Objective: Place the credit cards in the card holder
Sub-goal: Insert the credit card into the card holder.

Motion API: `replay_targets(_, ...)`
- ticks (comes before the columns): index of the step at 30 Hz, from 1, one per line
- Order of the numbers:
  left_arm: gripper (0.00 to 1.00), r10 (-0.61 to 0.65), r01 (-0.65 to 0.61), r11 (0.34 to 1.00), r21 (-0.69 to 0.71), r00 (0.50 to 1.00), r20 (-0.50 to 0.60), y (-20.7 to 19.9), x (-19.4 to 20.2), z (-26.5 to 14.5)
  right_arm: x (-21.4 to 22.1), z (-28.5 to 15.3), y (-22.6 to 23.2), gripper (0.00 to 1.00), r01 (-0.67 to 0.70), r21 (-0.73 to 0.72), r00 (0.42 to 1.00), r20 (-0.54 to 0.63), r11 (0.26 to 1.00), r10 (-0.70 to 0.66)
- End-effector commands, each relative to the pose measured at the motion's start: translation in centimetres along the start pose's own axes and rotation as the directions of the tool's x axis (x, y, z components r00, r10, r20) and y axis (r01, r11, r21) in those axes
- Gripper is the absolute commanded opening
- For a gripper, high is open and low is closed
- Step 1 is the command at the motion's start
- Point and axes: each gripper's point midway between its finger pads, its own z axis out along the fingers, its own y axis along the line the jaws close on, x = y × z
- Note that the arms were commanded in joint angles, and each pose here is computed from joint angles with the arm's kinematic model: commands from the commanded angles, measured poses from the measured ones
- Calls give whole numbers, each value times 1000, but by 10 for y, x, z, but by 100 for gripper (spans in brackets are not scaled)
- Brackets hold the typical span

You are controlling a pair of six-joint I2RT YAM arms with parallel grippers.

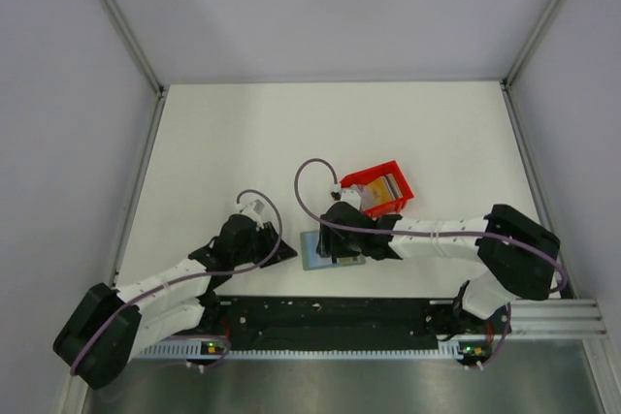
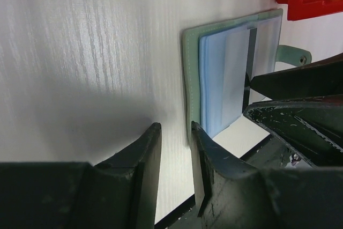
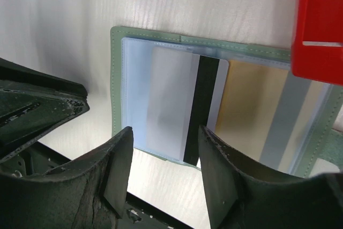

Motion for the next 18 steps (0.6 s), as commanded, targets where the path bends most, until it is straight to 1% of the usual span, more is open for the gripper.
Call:
replay_targets(1,33,15,-15,998,62,1000,2,-10,1,3,0,4,16,51,-16,-61,1000,-2,998,16)
replay_targets(4,33,11,-11,999,53,1000,6,-8,0,3,-1,3,19,50,-18,-77,1000,-1,997,18)
replay_targets(8,33,18,-19,999,45,1000,8,-7,-1,3,-13,-9,9,50,-26,-48,997,70,999,29)
replay_targets(10,34,21,-22,999,41,1000,8,-6,-1,4,-19,-12,3,50,-31,-38,996,84,999,35)
replay_targets(15,35,30,-30,998,46,1000,6,-10,-3,5,-20,-10,-11,50,-43,-9,996,75,999,44)
replay_targets(18,36,28,-28,999,45,1000,5,-9,-2,6,-17,-5,-10,50,-41,-15,997,58,999,42)
